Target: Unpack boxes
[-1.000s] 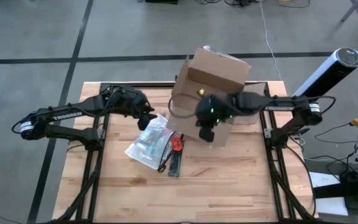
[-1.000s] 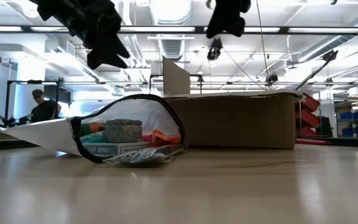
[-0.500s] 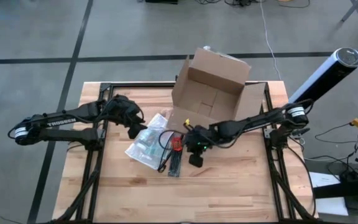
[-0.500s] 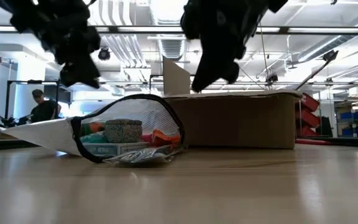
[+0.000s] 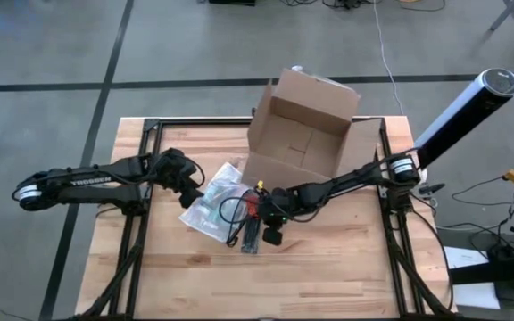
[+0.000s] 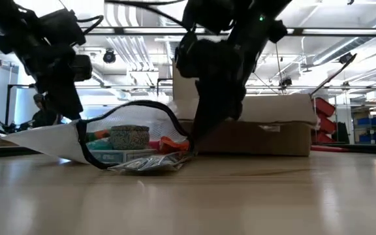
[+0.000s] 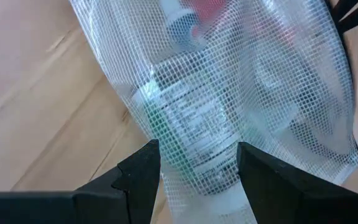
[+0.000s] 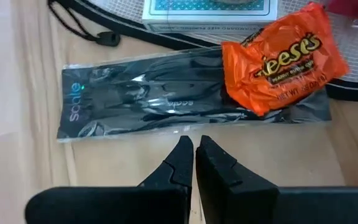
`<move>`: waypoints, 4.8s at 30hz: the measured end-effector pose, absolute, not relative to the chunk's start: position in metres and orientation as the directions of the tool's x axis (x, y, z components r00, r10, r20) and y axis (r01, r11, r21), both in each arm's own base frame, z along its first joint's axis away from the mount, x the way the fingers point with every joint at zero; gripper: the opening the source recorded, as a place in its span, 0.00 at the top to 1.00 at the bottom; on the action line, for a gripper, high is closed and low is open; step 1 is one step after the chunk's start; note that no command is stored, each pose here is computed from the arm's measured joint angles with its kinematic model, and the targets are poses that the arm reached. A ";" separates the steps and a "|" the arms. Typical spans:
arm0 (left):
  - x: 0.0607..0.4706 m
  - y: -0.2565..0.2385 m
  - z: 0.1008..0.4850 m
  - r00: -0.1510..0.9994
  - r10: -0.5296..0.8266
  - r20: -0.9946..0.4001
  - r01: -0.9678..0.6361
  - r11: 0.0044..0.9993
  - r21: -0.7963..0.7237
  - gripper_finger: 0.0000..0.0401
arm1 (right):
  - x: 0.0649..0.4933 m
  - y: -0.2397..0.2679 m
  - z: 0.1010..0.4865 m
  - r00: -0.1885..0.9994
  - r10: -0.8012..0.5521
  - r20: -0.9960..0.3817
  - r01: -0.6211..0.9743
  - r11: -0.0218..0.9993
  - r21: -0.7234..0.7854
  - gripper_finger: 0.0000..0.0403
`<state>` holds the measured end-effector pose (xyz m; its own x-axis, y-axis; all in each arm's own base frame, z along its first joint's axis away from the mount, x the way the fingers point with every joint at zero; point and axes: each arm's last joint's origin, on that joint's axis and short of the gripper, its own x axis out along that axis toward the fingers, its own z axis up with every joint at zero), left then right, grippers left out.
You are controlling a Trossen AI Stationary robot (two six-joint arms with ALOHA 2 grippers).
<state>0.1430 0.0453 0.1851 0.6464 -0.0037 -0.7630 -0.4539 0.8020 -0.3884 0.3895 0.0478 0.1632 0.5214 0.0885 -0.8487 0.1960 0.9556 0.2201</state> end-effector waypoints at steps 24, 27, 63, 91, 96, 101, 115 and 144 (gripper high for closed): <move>0.179 0.036 0.163 0.608 -0.186 -0.772 -0.374 0.790 -0.485 0.53 | 0.409 0.011 0.160 0.653 0.045 -0.756 0.249 0.930 0.271 1.00; 0.182 0.029 0.164 0.602 -0.209 -0.771 -0.361 0.790 -0.496 0.53 | 0.407 0.011 0.165 0.650 0.057 -0.758 0.242 0.930 0.277 1.00; 0.189 0.014 0.170 0.597 -0.205 -0.775 -0.340 0.811 -0.476 0.49 | 0.359 0.041 0.128 0.540 0.115 -0.834 0.221 0.936 0.272 1.00; 0.235 -0.020 0.181 0.505 -0.308 -0.807 -0.180 0.876 -0.447 0.48 | 0.410 0.043 0.141 0.648 0.133 -0.750 0.152 0.942 0.298 1.00; 0.231 -0.019 0.186 0.498 -0.300 -0.813 -0.186 0.879 -0.438 0.49 | 0.415 0.042 0.154 0.695 0.128 -0.707 0.142 0.940 0.309 1.00; 0.231 -0.019 0.191 0.516 -0.300 -0.802 -0.173 0.881 -0.441 0.49 | 0.421 0.041 0.164 0.714 0.131 -0.688 0.127 0.942 0.311 1.00; 0.246 -0.020 0.224 0.608 -0.303 -0.734 -0.078 0.897 -0.435 0.47 | 0.428 0.030 0.166 0.735 0.117 -0.668 0.128 0.943 0.306 1.00; 0.258 -0.018 0.238 0.733 -0.227 -0.642 -0.045 0.924 -0.379 0.45 | 0.439 0.027 0.185 0.796 0.125 -0.592 0.078 0.949 0.304 1.00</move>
